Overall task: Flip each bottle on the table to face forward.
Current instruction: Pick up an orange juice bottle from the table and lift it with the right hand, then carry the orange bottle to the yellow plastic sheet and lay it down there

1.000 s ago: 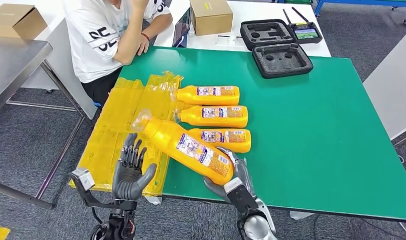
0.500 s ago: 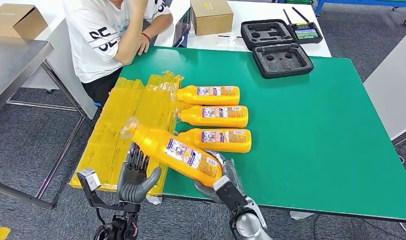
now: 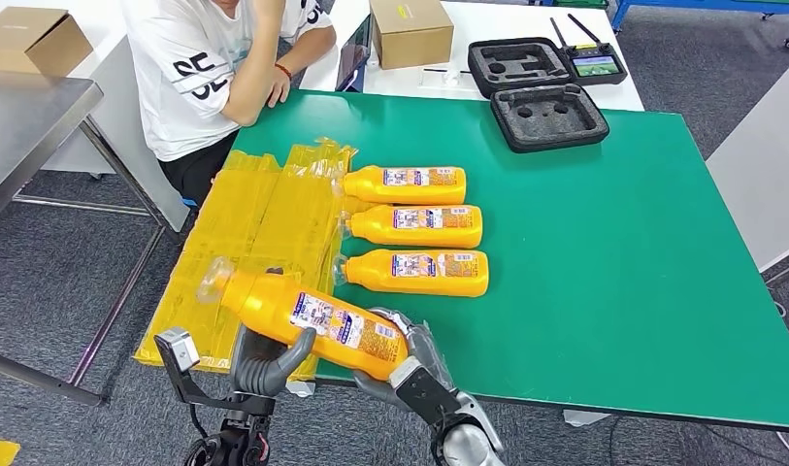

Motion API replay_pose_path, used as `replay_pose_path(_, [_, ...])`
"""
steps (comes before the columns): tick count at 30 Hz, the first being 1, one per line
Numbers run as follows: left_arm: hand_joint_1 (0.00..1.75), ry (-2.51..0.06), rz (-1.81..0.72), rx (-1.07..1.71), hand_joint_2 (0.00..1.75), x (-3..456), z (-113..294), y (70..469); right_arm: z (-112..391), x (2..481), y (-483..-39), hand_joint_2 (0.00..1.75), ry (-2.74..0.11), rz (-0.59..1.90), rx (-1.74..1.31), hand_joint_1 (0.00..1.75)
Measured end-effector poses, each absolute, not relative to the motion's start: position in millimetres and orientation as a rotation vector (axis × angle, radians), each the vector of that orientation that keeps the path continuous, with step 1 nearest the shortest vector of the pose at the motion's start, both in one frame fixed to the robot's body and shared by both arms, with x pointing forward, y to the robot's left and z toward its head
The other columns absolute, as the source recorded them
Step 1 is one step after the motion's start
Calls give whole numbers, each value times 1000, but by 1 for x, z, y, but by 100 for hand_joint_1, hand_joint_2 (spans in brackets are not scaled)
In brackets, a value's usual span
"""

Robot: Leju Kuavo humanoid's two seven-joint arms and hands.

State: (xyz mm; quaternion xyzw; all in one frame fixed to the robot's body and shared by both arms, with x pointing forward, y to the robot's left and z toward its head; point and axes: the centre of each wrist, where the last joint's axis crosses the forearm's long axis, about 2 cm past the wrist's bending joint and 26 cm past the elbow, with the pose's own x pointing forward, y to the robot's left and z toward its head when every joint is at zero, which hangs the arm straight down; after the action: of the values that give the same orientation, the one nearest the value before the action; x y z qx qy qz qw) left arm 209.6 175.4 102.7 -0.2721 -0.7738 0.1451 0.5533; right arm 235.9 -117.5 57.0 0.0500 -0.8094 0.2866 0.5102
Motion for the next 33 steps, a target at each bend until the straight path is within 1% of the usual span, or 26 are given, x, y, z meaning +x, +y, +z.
replay_pose_path(10, [0,-1826,349,-646,175,209,102,175,56,234,-116,175,-1943,700,135,175])
replay_pose_path(17, [0,-1821,410,-691,175,208,102,175,54,231,-111,175,-1923,747,187,175])
replay_pose_path(20, [7,-1817,434,-747,175,208,103,175,53,232,-110,175,-1917,763,194,175])
replay_pose_path(23, [9,-1807,450,-824,175,208,104,174,51,233,-109,175,-1912,770,199,175])
replay_pose_path(24, [28,-1802,452,-849,175,208,104,174,51,233,-109,175,-1911,771,200,175])
replay_pose_path(25, [66,-1796,451,-872,175,208,104,174,50,234,-109,175,-1910,773,201,175])
replay_pose_path(27, [147,-1782,447,-909,175,208,104,173,50,235,-108,175,-1910,778,204,175])
replay_pose_path(28, [169,-1776,444,-925,175,208,104,172,49,235,-108,175,-1909,780,205,175])
replay_pose_path(29, [174,-1772,440,-937,175,208,103,172,49,235,-108,175,-1907,783,206,175])
replay_pose_path(33, [175,-1772,432,-961,175,209,103,170,48,236,-106,175,-1900,792,207,175])
